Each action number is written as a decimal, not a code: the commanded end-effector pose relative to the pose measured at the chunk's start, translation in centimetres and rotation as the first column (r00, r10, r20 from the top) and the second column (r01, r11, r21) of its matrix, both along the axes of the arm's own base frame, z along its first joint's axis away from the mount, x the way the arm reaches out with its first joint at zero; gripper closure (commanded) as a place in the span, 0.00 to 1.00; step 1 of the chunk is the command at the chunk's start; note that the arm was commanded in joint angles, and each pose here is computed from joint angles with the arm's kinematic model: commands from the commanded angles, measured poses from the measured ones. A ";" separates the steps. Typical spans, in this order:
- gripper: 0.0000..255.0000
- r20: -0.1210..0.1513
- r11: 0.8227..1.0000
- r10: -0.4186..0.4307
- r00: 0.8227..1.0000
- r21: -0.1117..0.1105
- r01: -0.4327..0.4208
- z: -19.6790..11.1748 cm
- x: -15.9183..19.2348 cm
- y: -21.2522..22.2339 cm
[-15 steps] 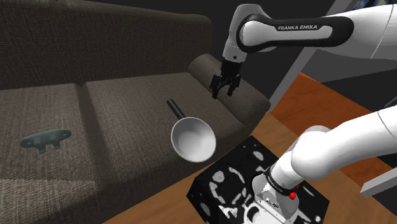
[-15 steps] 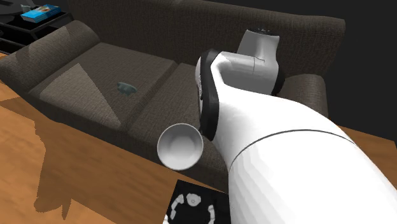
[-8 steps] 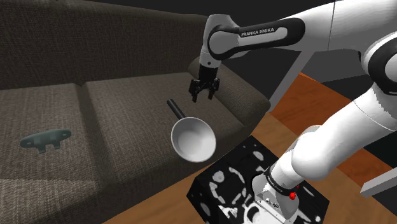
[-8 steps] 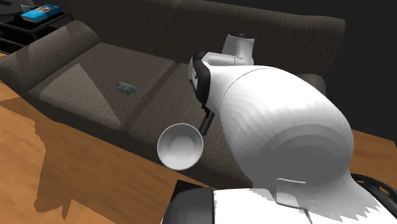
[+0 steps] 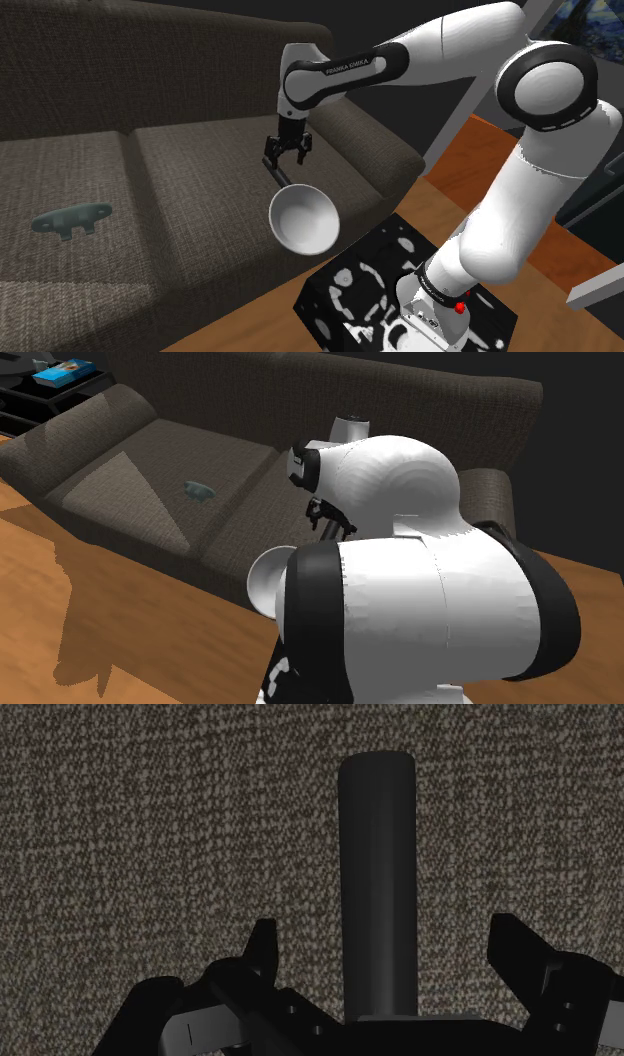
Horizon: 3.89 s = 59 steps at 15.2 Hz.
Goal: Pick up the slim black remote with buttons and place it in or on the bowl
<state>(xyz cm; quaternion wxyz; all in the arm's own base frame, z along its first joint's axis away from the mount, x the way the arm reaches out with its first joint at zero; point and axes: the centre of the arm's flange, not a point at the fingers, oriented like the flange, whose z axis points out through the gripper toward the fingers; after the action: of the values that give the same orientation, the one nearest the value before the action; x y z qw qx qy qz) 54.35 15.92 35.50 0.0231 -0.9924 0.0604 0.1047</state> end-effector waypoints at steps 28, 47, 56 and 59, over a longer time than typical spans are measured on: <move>1.00 -0.003 1.000 0.000 1.000 -0.001 0.000 -3.6 0.2 0.8; 1.00 -0.003 1.000 0.000 1.000 -0.001 0.000 6.4 0.2 0.8; 1.00 -0.003 1.000 0.000 1.000 -0.001 0.000 9.6 -2.3 1.8; 1.00 -0.003 1.000 0.000 1.000 -0.001 0.000 9.4 -5.9 3.2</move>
<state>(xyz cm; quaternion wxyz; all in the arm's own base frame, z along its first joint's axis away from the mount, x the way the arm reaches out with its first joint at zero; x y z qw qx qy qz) 49.65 18.63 44.91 0.0228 -0.9922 0.0601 0.1064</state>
